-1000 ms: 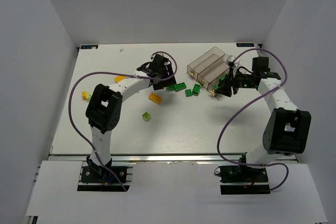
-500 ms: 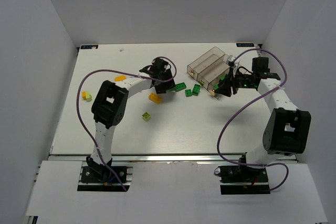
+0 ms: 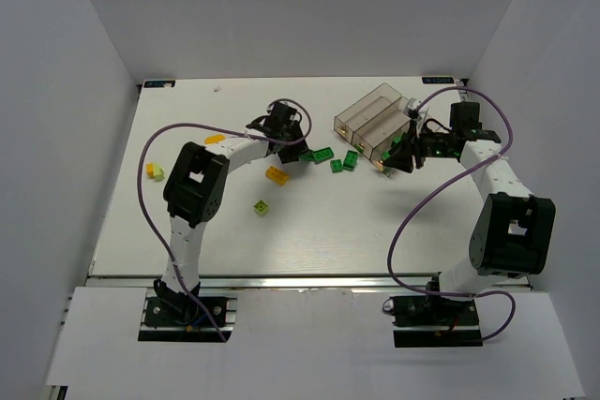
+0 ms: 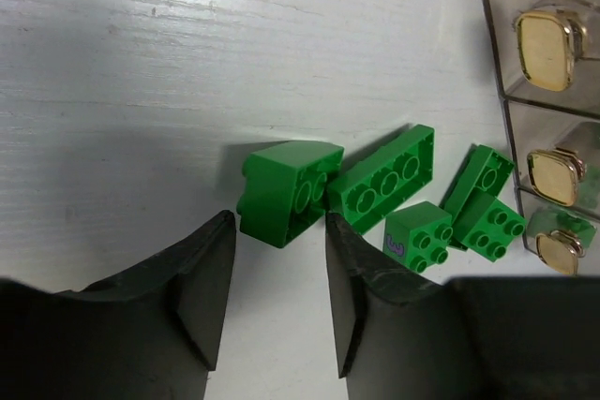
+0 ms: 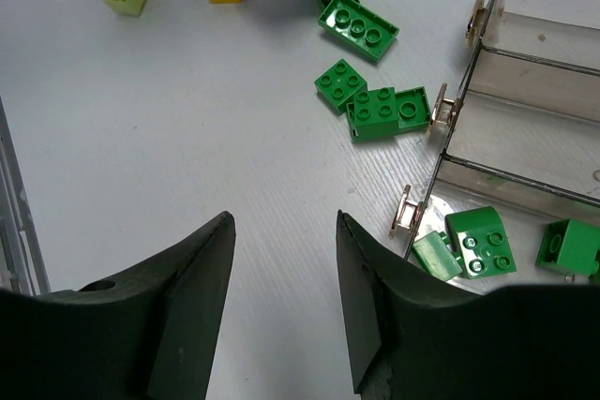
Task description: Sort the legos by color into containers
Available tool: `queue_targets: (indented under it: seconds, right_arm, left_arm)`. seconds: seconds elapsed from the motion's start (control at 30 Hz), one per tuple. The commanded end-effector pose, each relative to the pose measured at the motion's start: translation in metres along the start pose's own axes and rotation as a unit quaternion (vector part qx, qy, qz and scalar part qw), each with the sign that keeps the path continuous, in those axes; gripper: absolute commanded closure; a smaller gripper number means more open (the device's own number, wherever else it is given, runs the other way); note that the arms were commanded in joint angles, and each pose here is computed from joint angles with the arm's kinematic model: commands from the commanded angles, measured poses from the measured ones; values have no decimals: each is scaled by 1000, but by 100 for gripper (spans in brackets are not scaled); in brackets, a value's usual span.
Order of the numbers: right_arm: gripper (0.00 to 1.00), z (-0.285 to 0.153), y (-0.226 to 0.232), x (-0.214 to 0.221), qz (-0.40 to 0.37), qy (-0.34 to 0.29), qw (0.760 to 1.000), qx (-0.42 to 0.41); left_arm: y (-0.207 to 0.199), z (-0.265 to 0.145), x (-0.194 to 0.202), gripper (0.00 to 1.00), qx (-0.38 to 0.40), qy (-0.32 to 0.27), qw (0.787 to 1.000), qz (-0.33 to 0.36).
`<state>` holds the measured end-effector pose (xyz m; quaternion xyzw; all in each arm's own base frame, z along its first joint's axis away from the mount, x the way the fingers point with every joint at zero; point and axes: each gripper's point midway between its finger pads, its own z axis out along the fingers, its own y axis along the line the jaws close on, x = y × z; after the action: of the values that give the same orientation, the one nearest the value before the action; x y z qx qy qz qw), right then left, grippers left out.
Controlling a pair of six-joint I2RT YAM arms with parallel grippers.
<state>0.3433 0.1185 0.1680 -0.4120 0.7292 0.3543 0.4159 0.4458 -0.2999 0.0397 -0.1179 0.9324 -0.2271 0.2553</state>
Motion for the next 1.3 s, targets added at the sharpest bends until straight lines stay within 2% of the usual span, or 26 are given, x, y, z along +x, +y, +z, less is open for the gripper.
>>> queue_targets:
  seconds: [0.0, 0.13, 0.27, 0.43, 0.73, 1.0, 1.13, 1.17, 1.2, 1.27]
  right_arm:
    - [47, 0, 4, -8, -9, -16, 1000, -9]
    - [47, -1, 4, -8, -9, -15, 1000, -9]
    - [47, -1, 4, -8, -9, -15, 1000, -9]
    - [48, -1, 4, -9, -11, -14, 1000, -9]
    - [48, -2, 3, -13, -14, -16, 1000, -8]
    - [49, -4, 2, -20, -23, -20, 1000, -6]
    - [54, -8, -1, -29, -30, -25, 999, 8]
    - [56, -10, -6, -35, -33, -28, 999, 27]
    - [65, -12, -9, -38, -31, -31, 998, 40]
    - [76, -17, -16, -49, -15, -38, 997, 65]
  left_arm:
    - [0, 3, -1, 48, 6, -1, 1000, -7]
    - [1, 7, 2, 54, 8, 4, 1000, -7]
    - [-2, 5, 0, 69, 15, 0, 1000, -8]
    - [-7, -4, -6, 78, 27, -14, 1000, -4]
    - [-11, -28, -5, 82, 55, -35, 998, 5]
    - [-48, -78, -10, 85, 151, -60, 986, 28]
    - [-77, -95, 1, 85, 204, -50, 976, 51]
    - [-95, -100, 3, 85, 231, -52, 969, 63]
    - [-102, -100, 7, 85, 242, -48, 967, 69]
    - [-120, -102, 13, 85, 265, -43, 960, 81]
